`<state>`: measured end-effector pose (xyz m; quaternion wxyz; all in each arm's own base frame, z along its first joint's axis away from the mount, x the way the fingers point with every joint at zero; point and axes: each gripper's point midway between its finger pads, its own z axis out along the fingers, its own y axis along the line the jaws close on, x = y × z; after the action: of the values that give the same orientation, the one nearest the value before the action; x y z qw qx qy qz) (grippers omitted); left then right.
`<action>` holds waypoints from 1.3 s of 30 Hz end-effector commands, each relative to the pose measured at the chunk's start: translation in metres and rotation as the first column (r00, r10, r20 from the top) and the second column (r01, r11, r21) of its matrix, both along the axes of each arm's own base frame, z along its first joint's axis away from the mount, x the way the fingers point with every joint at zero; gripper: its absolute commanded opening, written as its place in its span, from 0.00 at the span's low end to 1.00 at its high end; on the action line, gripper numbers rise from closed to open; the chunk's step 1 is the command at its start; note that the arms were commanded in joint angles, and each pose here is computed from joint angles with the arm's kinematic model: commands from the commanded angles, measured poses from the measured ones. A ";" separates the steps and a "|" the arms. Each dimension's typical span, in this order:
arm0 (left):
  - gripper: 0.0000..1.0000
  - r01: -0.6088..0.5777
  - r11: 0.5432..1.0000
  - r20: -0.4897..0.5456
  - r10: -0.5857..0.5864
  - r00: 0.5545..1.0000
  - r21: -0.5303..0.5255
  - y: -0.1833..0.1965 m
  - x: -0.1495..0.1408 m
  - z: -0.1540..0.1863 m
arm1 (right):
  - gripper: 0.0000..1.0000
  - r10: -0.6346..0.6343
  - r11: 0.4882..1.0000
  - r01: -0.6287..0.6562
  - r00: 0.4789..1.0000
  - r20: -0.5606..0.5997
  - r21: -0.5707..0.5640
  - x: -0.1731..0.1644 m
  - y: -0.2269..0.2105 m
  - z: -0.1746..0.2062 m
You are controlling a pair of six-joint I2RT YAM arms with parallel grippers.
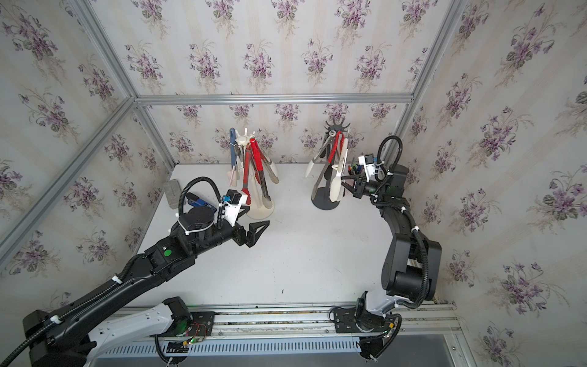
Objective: Hang food tongs on kitchen utensil racks
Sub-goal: Hang the food tongs on the rack.
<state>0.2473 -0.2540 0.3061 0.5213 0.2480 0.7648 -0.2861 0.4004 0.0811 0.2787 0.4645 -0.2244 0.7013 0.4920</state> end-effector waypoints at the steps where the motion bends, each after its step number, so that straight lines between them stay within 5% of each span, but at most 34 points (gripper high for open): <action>1: 0.99 0.001 1.000 0.007 -0.001 1.000 -0.006 0.000 0.001 0.003 | 0.00 0.028 1.000 -0.028 0.999 0.016 -0.008 -0.003 0.002 0.002; 39: 0.99 0.009 1.000 0.003 -0.009 1.000 -0.010 0.003 -0.005 -0.001 | 0.00 0.005 0.999 -0.009 0.998 -0.065 -0.048 -0.014 0.000 0.015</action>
<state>0.2433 -0.2501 0.3035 0.5196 0.2460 0.7660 -0.2876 0.3880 0.0770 0.2898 0.4314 -0.2063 0.7396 0.4736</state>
